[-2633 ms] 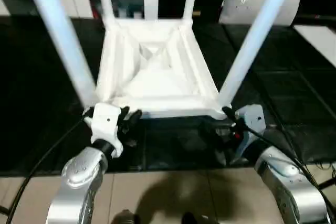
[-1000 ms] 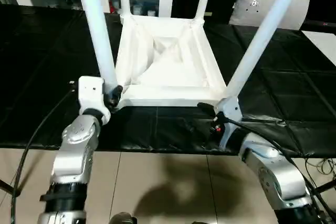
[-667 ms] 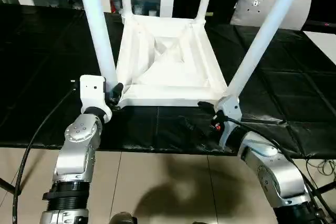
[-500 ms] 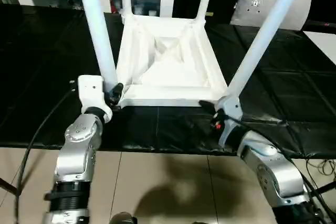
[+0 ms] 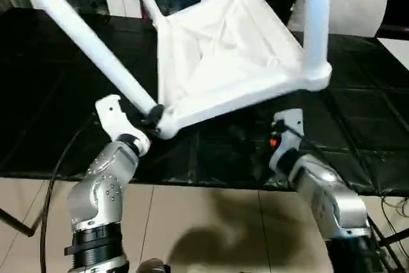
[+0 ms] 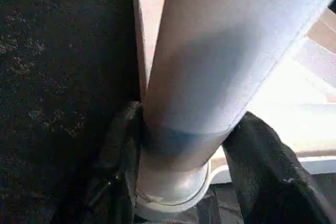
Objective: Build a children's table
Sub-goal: Flip table
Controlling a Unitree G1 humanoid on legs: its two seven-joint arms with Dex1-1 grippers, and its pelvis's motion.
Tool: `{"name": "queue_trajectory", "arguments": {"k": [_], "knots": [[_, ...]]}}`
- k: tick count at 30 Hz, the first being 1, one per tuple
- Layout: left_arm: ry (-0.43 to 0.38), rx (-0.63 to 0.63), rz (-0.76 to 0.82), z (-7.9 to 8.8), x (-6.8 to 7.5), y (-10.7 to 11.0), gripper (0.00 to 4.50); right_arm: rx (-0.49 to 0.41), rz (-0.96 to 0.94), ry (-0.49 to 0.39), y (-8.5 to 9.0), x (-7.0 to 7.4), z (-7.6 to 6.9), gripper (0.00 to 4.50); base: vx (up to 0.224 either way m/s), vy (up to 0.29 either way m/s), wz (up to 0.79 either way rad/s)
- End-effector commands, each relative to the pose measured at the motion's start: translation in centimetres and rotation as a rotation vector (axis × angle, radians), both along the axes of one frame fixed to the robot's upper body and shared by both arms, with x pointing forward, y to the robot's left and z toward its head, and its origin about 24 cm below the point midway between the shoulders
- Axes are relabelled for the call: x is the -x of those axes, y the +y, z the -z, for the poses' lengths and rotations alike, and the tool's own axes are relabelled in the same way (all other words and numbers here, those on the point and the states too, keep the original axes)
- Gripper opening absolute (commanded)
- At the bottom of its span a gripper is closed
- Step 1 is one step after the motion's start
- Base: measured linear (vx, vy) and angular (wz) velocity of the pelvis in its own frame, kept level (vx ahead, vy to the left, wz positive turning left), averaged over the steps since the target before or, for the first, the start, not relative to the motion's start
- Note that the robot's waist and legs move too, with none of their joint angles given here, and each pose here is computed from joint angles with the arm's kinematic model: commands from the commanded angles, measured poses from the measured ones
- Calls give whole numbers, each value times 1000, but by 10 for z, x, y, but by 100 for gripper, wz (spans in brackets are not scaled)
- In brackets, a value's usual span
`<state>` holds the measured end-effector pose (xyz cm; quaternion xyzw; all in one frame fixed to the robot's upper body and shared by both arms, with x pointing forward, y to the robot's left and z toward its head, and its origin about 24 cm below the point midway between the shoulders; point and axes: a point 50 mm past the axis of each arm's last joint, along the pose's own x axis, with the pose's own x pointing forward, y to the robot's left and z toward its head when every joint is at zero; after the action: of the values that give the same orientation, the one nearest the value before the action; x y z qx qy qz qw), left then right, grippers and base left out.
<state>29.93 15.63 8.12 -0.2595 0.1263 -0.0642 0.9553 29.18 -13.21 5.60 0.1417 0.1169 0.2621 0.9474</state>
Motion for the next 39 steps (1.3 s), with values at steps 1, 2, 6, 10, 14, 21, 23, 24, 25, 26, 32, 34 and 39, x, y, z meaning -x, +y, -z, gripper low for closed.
{"name": "queue_trajectory", "arguments": {"k": [1, 2, 6, 10, 14, 21, 23, 24, 25, 26, 32, 34, 39], "knots": [[59, 128, 101, 8, 2, -23, 200, -34, 39, -10, -4, -7, -5, 450, 0, 0, 0], [60, 145, 117, 6, 2, -26, 200, -48, 48, -10, -3, -12, -4, 450, 0, 0, 0], [63, 166, 146, 2, 1, -31, 200, -149, 28, -20, 4, -23, -5, 450, 0, 0, 0], [65, 166, 171, 0, -1, -36, 200, -237, 15, -53, 12, -37, -11, 450, 0, 0, 0], [65, 156, 202, -1, -1, -41, 200, -366, 108, -70, 18, -56, -19, 450, 0, 0, 0], [61, 125, 235, -3, -1, -45, 200, -481, 215, -107, 23, -79, -31, 450, 0, 0, 0], [55, 114, 243, -4, -1, -45, 200, -542, 243, -108, 22, -85, -36, 431, 0, 0, 0], [54, 111, 247, -5, -1, -46, 200, -592, 229, -109, 23, -87, -39, 431, 0, 0, 0], [54, 111, 247, -5, -1, -46, 200, -600, 226, -110, 23, -87, -39, 420, 0, 0, 0], [56, 104, 255, -4, -1, -47, 200, -609, 214, -111, 24, -88, -40, 410, 0, 0, 0], [50, 80, 271, -2, 1, -49, 200, -591, 230, -63, 20, -91, -34, 357, 0, 0, 0], [46, 69, 272, -2, 1, -49, 200, -588, 235, -59, 19, -92, -33, 337, 0, 0, 0], [46, 55, 270, 0, 2, -48, 200, -574, 231, -66, 18, -93, -33, 304, 0, 0, 0]]}}
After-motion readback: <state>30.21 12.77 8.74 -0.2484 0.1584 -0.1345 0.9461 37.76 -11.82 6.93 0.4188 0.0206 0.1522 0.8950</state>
